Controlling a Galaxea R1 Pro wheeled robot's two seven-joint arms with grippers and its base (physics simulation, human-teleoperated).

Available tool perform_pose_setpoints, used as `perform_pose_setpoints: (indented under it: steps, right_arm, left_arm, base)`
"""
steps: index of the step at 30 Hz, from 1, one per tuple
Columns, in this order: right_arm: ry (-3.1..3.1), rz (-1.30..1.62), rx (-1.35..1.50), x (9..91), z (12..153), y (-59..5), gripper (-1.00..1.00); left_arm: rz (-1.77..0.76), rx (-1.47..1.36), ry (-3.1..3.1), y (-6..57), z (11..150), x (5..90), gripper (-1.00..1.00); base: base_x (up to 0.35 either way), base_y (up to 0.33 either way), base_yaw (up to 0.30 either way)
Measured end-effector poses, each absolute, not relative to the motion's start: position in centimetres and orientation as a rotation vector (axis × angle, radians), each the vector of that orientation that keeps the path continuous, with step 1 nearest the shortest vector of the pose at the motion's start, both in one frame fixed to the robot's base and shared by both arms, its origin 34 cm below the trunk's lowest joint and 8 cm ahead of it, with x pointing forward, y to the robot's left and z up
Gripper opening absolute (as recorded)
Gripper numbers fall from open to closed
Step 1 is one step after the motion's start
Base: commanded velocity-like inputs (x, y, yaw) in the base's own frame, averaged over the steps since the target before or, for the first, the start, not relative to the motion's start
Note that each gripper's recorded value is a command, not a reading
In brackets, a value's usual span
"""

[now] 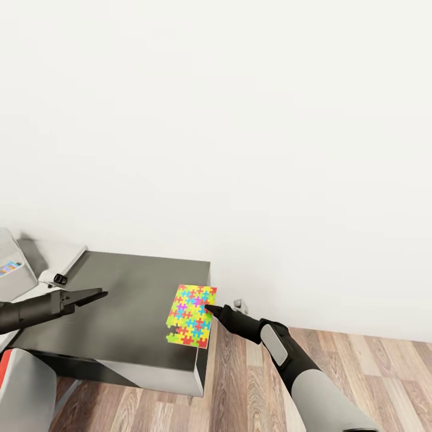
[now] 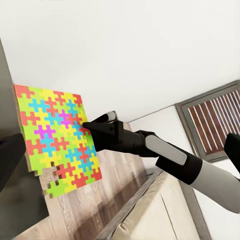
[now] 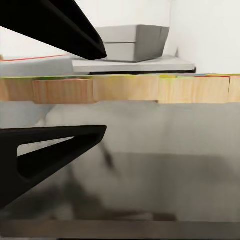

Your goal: Put all the toys in the child's room - the three board games (two on the bed and one on the table), the two jigsaw puzzles on the table, and the tennis ball on the table - inside the toy box on the table in the child's room.

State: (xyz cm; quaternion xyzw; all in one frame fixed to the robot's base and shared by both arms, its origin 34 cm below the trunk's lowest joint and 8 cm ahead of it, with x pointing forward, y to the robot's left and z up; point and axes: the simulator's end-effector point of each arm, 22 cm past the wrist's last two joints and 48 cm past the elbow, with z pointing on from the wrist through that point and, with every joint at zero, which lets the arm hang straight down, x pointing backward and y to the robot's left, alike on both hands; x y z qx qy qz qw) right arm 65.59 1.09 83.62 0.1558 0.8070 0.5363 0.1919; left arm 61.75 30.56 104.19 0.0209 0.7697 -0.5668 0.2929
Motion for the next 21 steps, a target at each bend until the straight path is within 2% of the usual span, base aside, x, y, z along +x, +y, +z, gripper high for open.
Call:
perform_pose_setpoints:
  steps: [21]
  right_arm:
    - [2.249, 1.504, 0.421, 65.1, 86.1, 1.0, -1.0]
  left_arm:
    - [-1.526, 0.1, 2.058, 29.4, 106.1, 60.5, 1.0]
  base:
    - [0.0, 0.0, 0.009]
